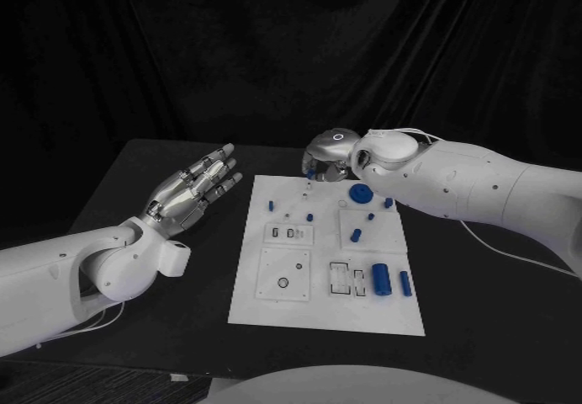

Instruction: Assemble the parts on the task board

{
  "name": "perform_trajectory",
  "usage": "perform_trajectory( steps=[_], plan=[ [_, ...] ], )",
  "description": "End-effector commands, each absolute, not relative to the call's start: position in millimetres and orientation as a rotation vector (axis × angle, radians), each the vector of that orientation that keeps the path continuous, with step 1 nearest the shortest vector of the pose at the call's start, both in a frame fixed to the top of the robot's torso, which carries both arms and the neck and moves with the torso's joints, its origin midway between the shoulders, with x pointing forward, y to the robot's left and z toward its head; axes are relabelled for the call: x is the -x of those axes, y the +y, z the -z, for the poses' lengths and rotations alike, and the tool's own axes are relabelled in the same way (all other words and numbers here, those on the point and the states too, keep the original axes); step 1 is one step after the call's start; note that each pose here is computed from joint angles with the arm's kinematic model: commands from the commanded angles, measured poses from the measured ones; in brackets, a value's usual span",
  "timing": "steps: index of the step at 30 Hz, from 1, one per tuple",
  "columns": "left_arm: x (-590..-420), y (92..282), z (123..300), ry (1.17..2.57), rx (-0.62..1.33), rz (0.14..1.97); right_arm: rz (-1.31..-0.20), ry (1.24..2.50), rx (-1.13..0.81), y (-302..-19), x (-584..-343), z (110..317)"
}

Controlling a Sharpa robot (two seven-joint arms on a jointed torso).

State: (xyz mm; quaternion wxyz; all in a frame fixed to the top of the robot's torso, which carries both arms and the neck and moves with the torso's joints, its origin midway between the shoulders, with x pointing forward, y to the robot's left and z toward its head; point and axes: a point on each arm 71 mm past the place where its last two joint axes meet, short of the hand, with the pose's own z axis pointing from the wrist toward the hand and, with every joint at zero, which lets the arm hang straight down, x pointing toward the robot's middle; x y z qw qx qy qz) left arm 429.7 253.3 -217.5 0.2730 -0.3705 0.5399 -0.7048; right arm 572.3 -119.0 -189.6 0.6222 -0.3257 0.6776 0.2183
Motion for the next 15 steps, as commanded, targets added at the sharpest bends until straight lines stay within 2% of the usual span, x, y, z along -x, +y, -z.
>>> perform_trajectory(
  steps=[1,15],
  plan=[
    [-430.5,251.9,214.0,1.427,0.981,1.910,-0.484,1.574,0.740,-119.7,-573.9,189.6],
    [-431.7,249.3,215.2,1.445,0.983,1.923,-0.451,1.608,0.722,-123.6,-576.8,194.2]
  ],
)
